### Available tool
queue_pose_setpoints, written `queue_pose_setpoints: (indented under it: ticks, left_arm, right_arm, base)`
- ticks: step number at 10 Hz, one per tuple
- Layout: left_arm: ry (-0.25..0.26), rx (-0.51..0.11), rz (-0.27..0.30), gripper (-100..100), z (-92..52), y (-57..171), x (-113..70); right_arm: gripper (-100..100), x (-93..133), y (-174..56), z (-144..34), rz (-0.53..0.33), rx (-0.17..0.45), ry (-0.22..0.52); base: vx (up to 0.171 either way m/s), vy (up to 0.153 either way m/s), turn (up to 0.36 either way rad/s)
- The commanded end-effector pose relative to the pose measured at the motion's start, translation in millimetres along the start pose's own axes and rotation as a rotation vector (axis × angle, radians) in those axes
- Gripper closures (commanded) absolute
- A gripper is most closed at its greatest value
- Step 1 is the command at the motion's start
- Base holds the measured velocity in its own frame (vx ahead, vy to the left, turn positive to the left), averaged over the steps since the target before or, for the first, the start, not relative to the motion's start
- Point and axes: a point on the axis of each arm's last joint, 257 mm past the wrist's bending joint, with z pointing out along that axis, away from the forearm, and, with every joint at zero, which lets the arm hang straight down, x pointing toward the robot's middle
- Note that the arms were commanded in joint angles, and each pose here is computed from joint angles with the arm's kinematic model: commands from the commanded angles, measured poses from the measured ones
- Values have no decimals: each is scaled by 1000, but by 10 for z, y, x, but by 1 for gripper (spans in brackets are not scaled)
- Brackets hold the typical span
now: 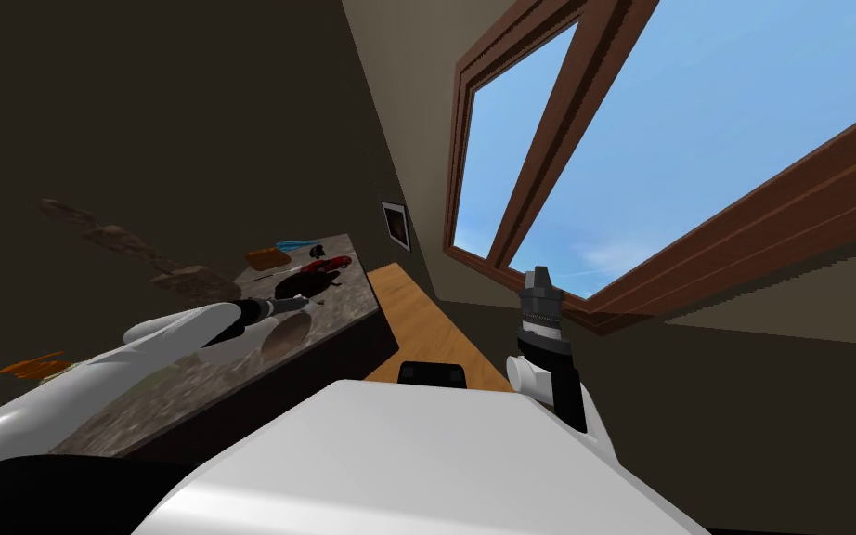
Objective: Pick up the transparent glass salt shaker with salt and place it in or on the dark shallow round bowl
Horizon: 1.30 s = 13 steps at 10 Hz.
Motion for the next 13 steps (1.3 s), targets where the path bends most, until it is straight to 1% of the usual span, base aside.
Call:
queue_pose_setpoints:
  ticks: [1, 2, 3, 4, 8, 9, 10, 13]
  left_arm:
    - [-2, -5, 1, 100, -68, 7, 122]
    - [-2, -9, 1, 100, -110, 15, 204]
    - [0, -6, 3, 100, -98, 15, 165]
    - [-2, -6, 3, -100, -104, 15, 172]
    - [-2, -6, 3, -100, -103, 15, 170]
    - [-2, -6, 3, 0, -103, 15, 170]
    - [-2, -6, 5, -100, -187, 2, 328]
    - [-2, -7, 8, -100, -304, -3, 537]
  right_arm:
    - [0, 0, 0, 0, 0, 0, 0]
    - [0, 0, 0, 0, 0, 0, 0]
    - [0, 0, 0, 0, 0, 0, 0]
    - [0, 0, 0, 0, 0, 0, 0]
    - [0, 0, 0, -1, 0, 0, 0]
    - [0, 0, 0, -1, 0, 0, 0]
    - [0, 0, 0, -1, 0, 0, 0]
    - [0, 0, 0, 0, 0, 0, 0]
  base:
    - [-127, -24, 41]
    - [-145, -20, 37]
    - [-64, -8, 10]
    - [-12, -2, 2]
    - [-2, 0, 0]
    - [0, 0, 0]
    - [-12, -6, 9]
    - [-15, -11, 7]
